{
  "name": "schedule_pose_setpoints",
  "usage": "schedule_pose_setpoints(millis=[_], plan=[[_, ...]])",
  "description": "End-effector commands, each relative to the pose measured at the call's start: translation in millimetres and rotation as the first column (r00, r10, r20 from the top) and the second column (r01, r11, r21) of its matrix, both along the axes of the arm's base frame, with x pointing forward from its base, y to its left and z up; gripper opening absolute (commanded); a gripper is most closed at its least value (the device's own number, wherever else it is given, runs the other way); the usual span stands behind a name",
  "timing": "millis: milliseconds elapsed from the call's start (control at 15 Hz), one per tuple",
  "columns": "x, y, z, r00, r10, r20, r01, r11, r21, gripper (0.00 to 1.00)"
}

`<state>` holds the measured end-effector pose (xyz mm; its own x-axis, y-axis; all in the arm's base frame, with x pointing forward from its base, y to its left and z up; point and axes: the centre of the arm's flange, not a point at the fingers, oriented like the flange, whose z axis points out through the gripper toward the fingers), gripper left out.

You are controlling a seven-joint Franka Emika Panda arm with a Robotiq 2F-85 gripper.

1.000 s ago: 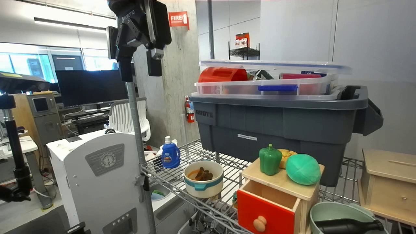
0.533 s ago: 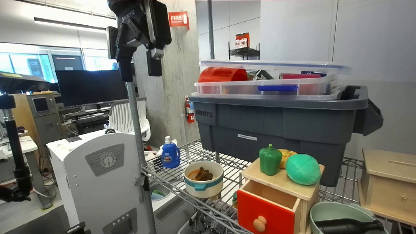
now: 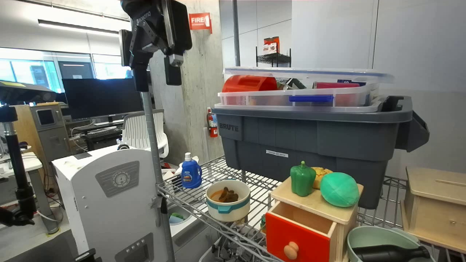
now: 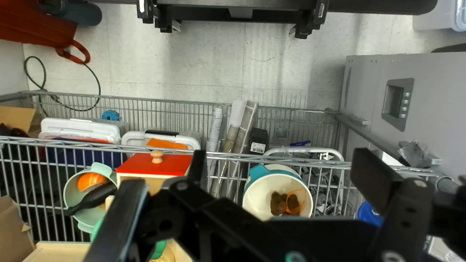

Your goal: Pick up the green pepper plush toy and put it in the boy to the left, pick up the light green object and put it in the bowl to the right

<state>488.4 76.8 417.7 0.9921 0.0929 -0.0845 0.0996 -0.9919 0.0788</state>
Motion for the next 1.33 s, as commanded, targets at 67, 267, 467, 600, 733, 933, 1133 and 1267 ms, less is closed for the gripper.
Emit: schedule_pose_setpoints(millis=[67, 267, 467, 600, 733, 933, 1133, 1267], plan=[[0, 0, 0, 1.0, 0.0, 0.0, 0.0, 1.0, 0.0, 1.0], [4, -8, -2, 1.0, -0.018, 0.003, 0.018, 1.0, -0.003, 1.0], [13, -24, -4, 0.999, -0.04, 0.011, 0.04, 0.999, -0.004, 1.0], [18, -40, -3, 0.998, -0.063, 0.018, 0.063, 0.998, -0.003, 1.0], [23, -59, 1, 0.996, -0.084, 0.025, 0.084, 0.996, 0.01, 1.0], [31, -92, 6, 0.992, -0.119, 0.039, 0.118, 0.993, 0.031, 1.0], [39, -134, 10, 0.986, -0.155, 0.054, 0.152, 0.986, 0.062, 1.0], [45, -155, 11, 0.982, -0.178, 0.063, 0.174, 0.982, 0.07, 1.0]])
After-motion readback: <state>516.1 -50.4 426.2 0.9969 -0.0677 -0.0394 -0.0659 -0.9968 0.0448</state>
